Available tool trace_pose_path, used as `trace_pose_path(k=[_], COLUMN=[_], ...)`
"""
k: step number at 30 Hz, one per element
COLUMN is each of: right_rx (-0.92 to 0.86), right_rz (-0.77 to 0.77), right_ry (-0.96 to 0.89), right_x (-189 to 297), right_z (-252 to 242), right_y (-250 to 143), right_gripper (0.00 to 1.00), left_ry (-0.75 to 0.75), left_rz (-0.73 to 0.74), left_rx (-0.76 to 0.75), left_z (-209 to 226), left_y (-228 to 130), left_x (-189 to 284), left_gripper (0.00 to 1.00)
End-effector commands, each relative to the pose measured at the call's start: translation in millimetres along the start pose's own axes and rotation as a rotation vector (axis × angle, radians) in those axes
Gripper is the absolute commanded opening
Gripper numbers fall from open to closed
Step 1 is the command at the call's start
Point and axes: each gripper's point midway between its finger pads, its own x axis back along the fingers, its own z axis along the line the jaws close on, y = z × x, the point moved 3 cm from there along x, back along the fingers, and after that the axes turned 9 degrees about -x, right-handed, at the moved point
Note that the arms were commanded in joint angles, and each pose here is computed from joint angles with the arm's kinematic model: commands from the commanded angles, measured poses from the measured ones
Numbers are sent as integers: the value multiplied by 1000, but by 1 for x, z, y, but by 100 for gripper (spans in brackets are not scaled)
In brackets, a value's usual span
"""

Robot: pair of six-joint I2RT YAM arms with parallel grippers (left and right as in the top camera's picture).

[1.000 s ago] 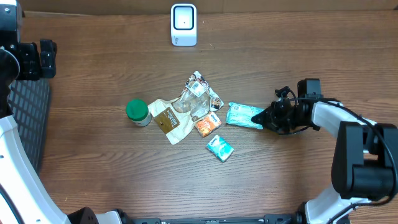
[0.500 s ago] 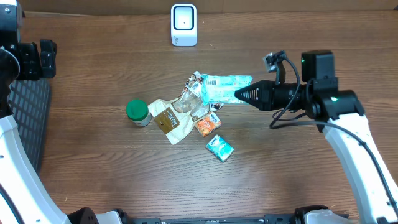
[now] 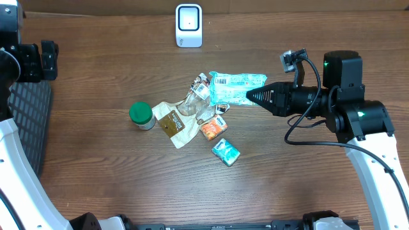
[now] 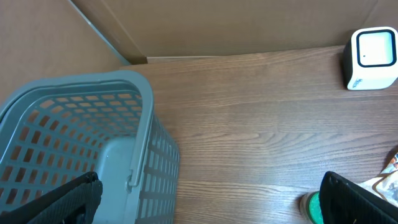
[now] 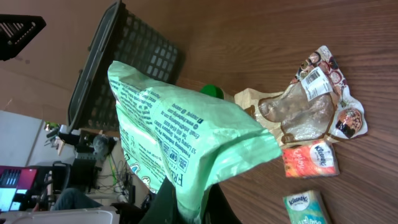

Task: Scan the item barcode
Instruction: 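Lift the wipes pack and carry it up to the white scanner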

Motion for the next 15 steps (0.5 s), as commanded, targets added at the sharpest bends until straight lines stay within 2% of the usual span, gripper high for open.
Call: trace_pose_path(k=[1,7,15], right_rx=[12,-35,48], right_rz=[-31,-55,-33], right_ry=[5,-66,-271], right_x=[7,3,-28], right_z=[13,5,21], right_y=[7,13,39], right_gripper=[4,4,4], left_ry=[3,3,3], left_rz=[-3,-2,-2], left_rx=[-12,-12,-12], left_z=[2,2,2], left_y=[0,0,0], left_x=[1,1,1], left_gripper=[100,99,100])
